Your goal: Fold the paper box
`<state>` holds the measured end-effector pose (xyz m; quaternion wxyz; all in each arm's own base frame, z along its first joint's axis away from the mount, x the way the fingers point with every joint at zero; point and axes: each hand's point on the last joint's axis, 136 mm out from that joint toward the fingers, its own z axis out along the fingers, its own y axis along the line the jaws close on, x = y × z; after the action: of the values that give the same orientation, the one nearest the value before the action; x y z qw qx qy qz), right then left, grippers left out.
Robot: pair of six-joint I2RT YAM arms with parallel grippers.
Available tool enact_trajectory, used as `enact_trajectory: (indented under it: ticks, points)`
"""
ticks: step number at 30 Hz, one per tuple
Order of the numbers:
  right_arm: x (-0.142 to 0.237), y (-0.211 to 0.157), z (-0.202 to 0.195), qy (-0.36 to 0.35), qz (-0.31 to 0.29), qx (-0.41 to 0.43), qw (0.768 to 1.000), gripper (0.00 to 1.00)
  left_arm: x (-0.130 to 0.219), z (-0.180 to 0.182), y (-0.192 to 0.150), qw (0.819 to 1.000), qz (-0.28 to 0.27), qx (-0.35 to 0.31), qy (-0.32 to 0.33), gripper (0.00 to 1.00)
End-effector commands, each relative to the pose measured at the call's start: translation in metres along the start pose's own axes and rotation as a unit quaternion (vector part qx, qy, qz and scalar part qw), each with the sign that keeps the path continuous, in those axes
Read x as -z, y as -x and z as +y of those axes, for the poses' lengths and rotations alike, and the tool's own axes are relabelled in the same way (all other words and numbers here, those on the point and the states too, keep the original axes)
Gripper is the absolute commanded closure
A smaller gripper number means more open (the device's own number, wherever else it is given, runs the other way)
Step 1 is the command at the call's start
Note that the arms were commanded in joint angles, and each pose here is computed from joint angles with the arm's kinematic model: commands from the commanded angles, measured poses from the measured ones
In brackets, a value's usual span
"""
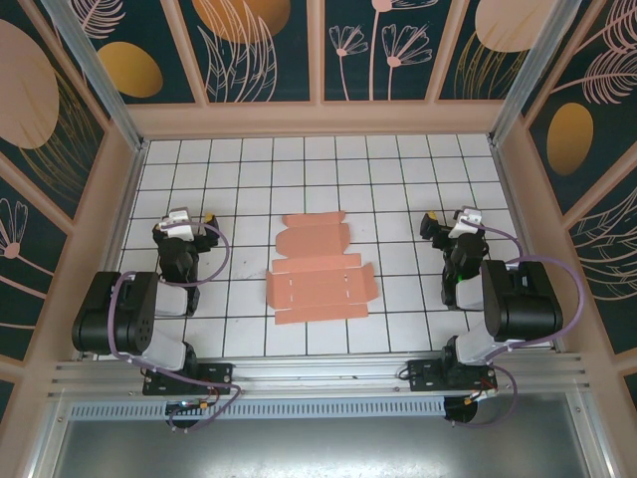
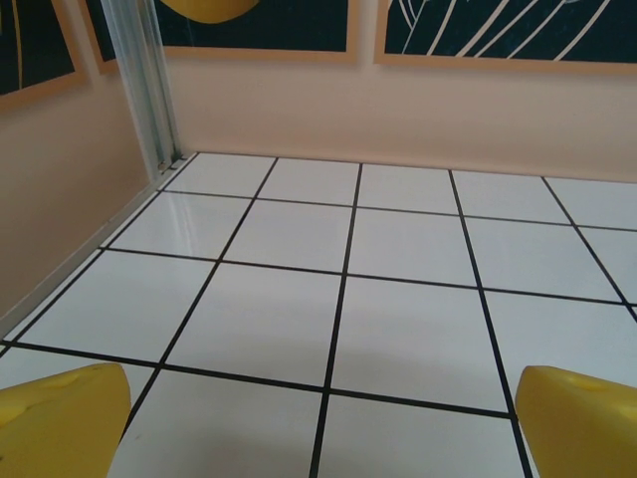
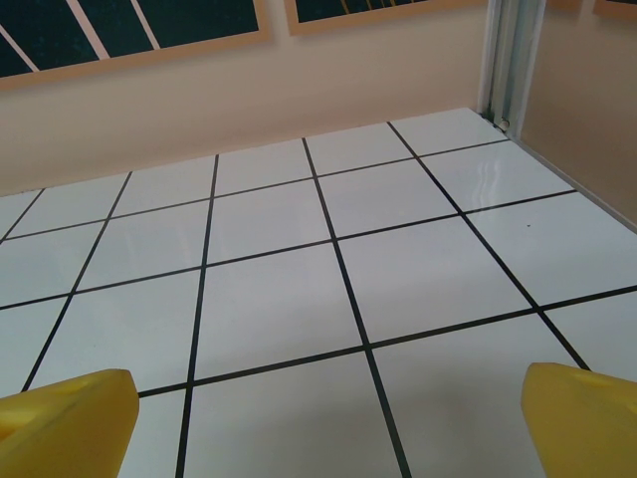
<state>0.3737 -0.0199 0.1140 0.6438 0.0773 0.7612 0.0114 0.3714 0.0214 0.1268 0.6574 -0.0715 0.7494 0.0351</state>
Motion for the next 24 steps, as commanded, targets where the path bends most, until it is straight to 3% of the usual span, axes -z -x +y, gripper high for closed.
enact_trajectory:
  ticks: [1,8,12,15,18,24]
  points:
    - [0.001,0.009,0.003,0.006,-0.020,0.000,1.000,0.01,0.006,0.010,0.024,0.999,-0.036,0.022,0.023,0.01]
    - [0.010,0.030,0.006,-0.001,-0.009,0.000,1.000,0.01,0.014,0.018,0.055,0.996,-0.032,0.064,0.056,0.01]
    - [0.018,0.048,0.012,-0.006,0.015,-0.035,0.999,0.01,0.015,-0.006,0.082,0.992,-0.032,0.121,0.004,0.01]
    - [0.022,0.057,0.026,0.015,0.070,-0.079,0.994,0.01,0.019,-0.029,0.091,0.983,-0.025,0.181,-0.035,0.01]
    - [0.032,0.060,0.053,0.054,0.110,-0.099,0.987,0.01,0.020,-0.055,0.081,0.973,0.035,0.219,-0.064,0.01]
    - [0.055,0.043,0.136,0.130,0.176,-0.021,0.976,0.01,0.039,-0.108,0.038,0.950,0.155,0.221,-0.158,0.01]
